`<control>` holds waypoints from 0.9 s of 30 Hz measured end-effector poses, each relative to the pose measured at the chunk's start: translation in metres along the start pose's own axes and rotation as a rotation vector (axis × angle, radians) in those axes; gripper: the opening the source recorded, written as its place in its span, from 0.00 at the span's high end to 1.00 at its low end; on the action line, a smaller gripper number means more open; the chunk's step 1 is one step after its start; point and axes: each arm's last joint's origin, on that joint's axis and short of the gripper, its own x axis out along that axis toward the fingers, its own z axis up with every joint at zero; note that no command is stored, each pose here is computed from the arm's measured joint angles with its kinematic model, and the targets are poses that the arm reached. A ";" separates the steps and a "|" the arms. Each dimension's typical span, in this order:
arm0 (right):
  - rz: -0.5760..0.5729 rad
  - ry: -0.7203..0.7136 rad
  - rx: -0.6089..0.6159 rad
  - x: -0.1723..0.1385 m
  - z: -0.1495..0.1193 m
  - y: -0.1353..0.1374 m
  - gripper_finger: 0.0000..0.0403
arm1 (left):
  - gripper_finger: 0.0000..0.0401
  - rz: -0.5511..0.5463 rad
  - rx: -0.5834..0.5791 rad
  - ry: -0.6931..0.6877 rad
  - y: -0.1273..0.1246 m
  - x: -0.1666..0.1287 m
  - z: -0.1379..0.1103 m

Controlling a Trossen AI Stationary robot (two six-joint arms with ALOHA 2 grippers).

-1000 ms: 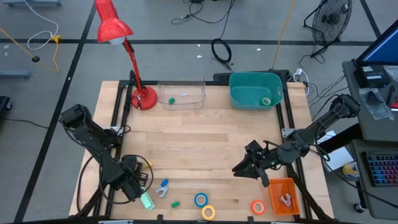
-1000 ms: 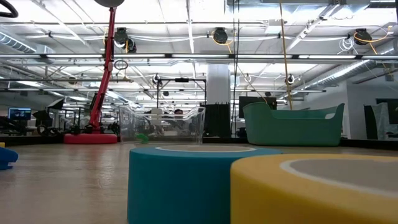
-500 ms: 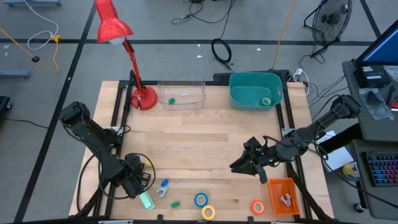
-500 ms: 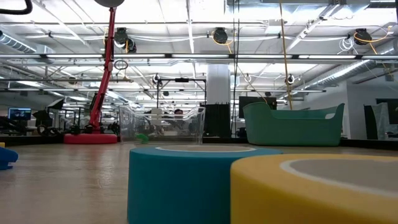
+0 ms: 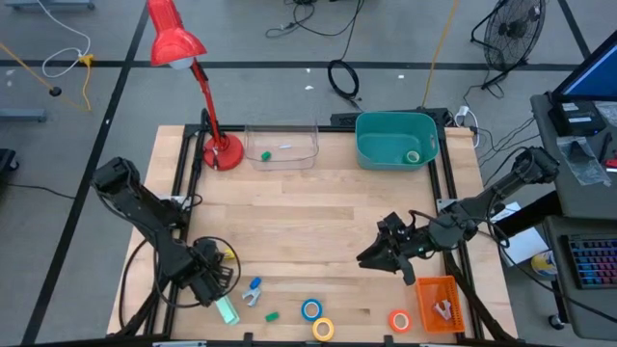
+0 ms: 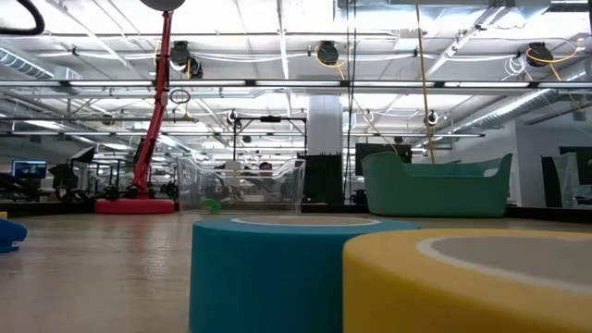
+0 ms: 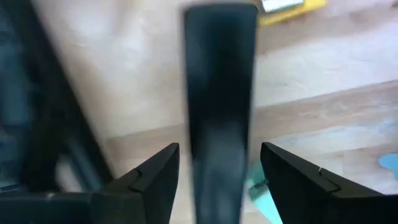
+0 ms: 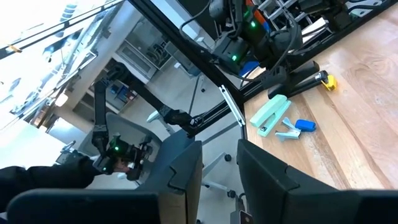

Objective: Pick and place Stapler, Stapler remover, tape
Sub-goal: Put the big black stapler into the transparent bin

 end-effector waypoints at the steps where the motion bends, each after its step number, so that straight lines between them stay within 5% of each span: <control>1: 0.000 0.000 0.000 0.000 0.000 0.000 0.76 | 0.41 -0.020 -0.001 0.020 -0.001 0.005 0.000; 7: 0.000 0.000 0.000 0.000 0.000 0.000 0.76 | 0.39 -0.060 -0.009 0.076 0.000 0.025 0.002; 22: -0.002 -0.001 -0.007 0.000 0.001 -0.001 0.76 | 0.65 -0.044 0.019 0.075 0.001 0.026 0.003; 27: -0.007 -0.007 -0.009 0.001 0.002 -0.002 0.76 | 0.64 -0.045 0.020 0.105 -0.001 0.023 0.005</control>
